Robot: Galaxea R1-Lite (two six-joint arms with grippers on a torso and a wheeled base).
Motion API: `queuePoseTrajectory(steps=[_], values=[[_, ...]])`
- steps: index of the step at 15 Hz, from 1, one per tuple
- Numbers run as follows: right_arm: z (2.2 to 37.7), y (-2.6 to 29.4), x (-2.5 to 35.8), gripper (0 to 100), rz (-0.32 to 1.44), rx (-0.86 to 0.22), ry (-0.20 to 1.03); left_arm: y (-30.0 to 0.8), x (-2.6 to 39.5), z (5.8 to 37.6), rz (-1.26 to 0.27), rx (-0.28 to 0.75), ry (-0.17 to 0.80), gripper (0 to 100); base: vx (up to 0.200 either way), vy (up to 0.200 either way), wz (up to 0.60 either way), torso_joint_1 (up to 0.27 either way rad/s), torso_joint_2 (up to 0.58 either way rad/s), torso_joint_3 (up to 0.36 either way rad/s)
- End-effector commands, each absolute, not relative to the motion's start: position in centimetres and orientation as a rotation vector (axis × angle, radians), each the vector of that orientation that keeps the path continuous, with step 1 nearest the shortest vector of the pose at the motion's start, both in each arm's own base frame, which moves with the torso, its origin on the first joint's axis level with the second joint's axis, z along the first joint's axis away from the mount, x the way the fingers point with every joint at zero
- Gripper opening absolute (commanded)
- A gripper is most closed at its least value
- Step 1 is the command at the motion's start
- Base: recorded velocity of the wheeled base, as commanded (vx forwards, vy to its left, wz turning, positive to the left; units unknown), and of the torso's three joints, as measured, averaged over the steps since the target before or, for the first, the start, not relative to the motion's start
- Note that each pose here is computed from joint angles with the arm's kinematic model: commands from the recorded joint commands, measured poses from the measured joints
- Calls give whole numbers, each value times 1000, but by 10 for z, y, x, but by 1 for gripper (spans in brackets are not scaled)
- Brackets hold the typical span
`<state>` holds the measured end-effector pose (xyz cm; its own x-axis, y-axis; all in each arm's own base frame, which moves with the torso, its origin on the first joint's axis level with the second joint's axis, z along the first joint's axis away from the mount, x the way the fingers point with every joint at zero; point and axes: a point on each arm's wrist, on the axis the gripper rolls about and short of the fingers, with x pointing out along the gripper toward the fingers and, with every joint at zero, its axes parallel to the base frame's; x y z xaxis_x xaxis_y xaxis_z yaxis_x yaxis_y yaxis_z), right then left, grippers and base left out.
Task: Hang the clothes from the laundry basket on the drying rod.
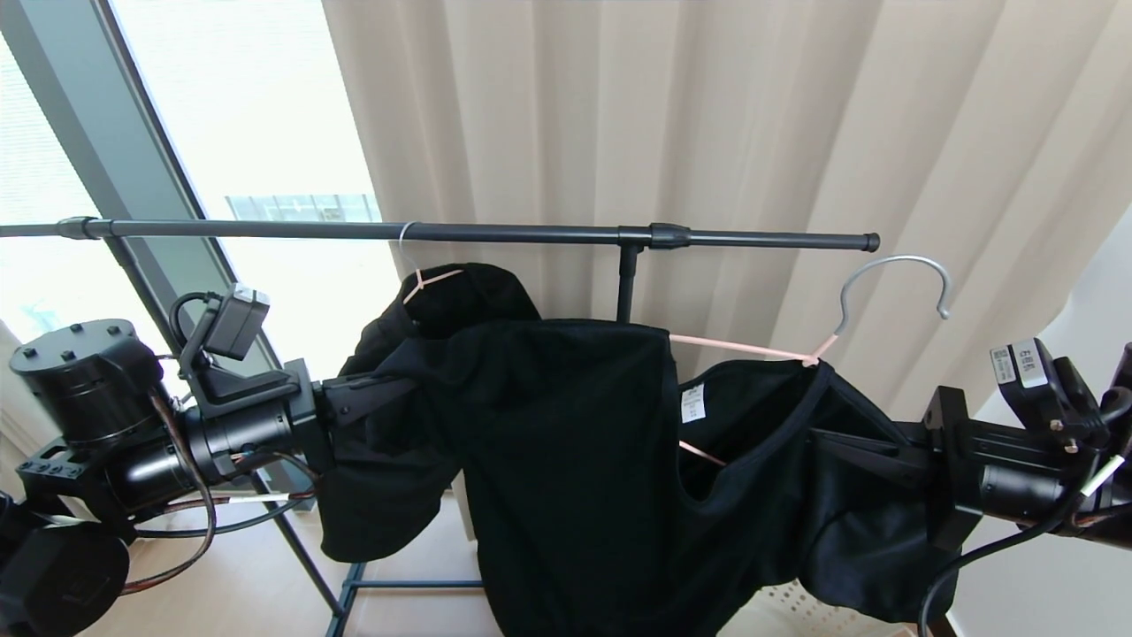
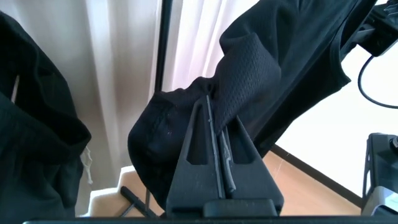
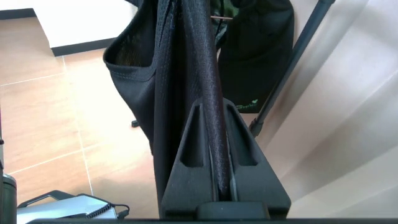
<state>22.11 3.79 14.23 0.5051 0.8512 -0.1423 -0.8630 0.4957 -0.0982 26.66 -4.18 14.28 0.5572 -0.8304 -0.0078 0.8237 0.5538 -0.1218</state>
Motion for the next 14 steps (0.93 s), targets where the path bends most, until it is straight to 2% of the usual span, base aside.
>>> queuePoseTrajectory(steps=[1, 2, 3, 10, 14], values=[[143, 38, 221, 0, 1040, -165, 77, -42, 266, 137, -979, -116, 81, 0, 0, 0, 0, 0, 0, 0], [143, 38, 221, 0, 1041, -166, 75, -42, 267, 137, -980, -115, 75, 0, 0, 0, 0, 0, 0, 0], [142, 38, 221, 0, 1042, -164, 78, -42, 267, 137, -981, -113, 72, 100, 0, 0, 0, 0, 0, 0], [142, 38, 222, 0, 1042, -164, 79, -42, 266, 136, -982, -106, 62, 100, 0, 0, 0, 0, 0, 0], [141, 39, 221, 0, 1047, -162, 83, -45, 260, 149, -1006, -93, 12, 100, 0, 0, 0, 0, 0, 0]])
